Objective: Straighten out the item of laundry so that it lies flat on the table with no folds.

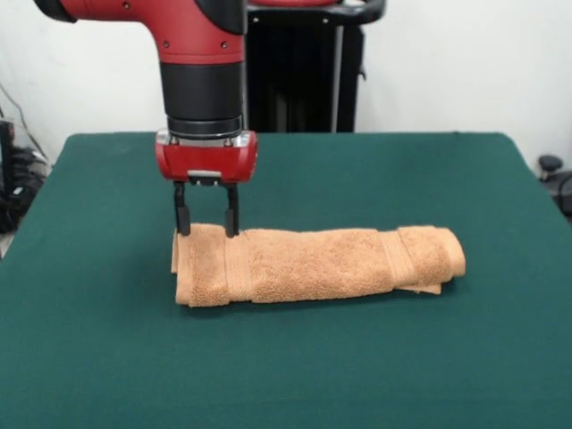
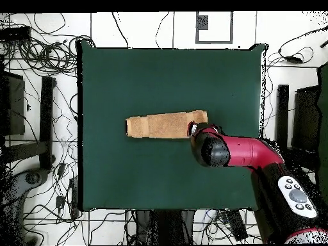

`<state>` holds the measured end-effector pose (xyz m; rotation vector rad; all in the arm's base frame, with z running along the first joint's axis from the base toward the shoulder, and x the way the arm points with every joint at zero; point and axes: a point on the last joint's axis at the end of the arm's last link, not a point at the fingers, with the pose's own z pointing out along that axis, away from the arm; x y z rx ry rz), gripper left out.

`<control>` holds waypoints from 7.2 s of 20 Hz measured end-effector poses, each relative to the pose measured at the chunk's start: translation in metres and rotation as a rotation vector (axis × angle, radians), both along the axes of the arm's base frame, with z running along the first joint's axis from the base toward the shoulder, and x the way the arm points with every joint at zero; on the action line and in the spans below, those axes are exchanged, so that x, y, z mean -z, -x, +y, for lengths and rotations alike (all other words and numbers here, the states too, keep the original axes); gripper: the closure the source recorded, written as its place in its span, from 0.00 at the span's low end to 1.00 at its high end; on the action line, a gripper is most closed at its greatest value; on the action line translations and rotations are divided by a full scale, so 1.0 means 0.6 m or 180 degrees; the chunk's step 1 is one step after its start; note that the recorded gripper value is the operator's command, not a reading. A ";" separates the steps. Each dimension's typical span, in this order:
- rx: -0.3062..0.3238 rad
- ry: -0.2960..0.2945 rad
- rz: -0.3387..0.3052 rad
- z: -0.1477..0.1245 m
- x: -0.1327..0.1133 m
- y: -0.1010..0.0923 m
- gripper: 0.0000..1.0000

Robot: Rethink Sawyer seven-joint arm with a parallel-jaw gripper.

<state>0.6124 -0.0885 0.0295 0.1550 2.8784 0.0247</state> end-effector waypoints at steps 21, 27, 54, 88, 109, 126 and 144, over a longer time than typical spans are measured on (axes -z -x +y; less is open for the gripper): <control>0.0150 -0.0008 0.0054 -0.048 0.023 -0.006 0.00; 0.0200 -0.0078 0.0139 -0.052 0.056 0.007 0.00; 0.0225 -0.0150 0.0193 -0.047 0.105 0.002 0.00; 0.0112 -0.0091 0.0118 -0.022 0.082 -0.018 0.00; 0.0113 -0.0099 0.0118 -0.021 0.085 -0.016 0.00; 0.0006 -0.0041 0.0118 -0.020 0.092 -0.008 1.00; -0.0054 0.0013 0.0068 -0.016 0.083 -0.011 1.00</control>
